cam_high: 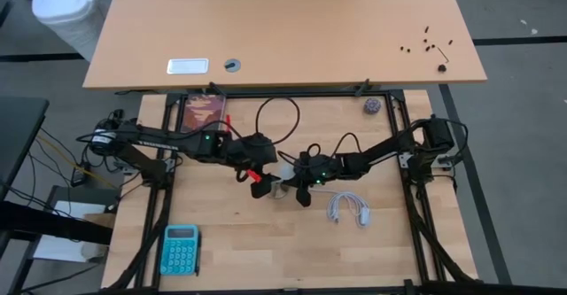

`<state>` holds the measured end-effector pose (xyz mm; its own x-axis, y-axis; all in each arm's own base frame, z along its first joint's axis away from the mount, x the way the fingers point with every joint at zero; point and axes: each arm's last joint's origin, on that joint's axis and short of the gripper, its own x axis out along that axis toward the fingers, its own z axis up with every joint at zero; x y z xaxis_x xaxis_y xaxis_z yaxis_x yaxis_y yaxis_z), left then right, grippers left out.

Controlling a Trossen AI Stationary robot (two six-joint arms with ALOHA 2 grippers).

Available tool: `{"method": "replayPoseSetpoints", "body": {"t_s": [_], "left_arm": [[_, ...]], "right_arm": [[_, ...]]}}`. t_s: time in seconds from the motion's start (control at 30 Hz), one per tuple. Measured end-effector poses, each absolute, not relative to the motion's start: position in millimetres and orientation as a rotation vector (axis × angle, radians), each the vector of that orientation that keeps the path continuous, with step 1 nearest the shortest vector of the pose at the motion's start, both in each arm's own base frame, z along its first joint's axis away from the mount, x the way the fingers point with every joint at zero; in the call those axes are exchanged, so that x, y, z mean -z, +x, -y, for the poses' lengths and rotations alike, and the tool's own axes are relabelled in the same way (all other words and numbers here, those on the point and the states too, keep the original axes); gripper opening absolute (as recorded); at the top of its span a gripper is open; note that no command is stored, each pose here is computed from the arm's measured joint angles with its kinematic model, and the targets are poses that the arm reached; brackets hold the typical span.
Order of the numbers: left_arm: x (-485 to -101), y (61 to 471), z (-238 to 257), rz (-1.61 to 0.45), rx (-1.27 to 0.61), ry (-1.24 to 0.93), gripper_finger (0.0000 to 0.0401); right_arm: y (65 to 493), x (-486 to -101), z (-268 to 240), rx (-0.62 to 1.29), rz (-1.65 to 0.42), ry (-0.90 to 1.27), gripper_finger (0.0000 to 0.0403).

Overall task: Screw lightbulb
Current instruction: Insert the lightbulb into the desk lamp

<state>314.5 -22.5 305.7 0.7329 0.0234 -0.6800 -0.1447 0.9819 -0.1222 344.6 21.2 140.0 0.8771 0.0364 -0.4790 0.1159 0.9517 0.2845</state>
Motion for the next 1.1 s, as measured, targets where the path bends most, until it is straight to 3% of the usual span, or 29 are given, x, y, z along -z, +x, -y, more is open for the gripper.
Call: {"method": "replayPoseSetpoints", "body": {"t_s": [0.33, 0.43, 0.63, 0.83, 1.1], "left_arm": [[-296.9, 304.4, 22.5, -0.893, -0.034, -0.209, 0.0284], [-292.9, 300.0, 19.1, -0.952, -0.077, -0.260, 0.0284], [-301.4, 306.9, -3.5, -0.835, -0.162, -0.411, 0.0284], [-286.7, 336.7, -15.2, -0.736, -0.144, -0.471, 0.0284], [-252.6, 376.0, -26.3, -0.645, -0.181, -0.519, 0.0284]], "right_arm": [[356.4, -152.0, -20.3, 0.013, -0.553, 0.247, 0.0010], [349.9, -151.5, -17.4, 0.039, -0.653, 0.348, 0.0015], [328.4, -193.0, -10.9, 0.074, -0.653, 0.479, 0.0023], [270.6, -246.4, -2.9, 0.359, -0.671, 0.505, 0.0021], [215.8, -244.7, 6.6, 0.624, -0.795, 0.599, 0.0032]]}}
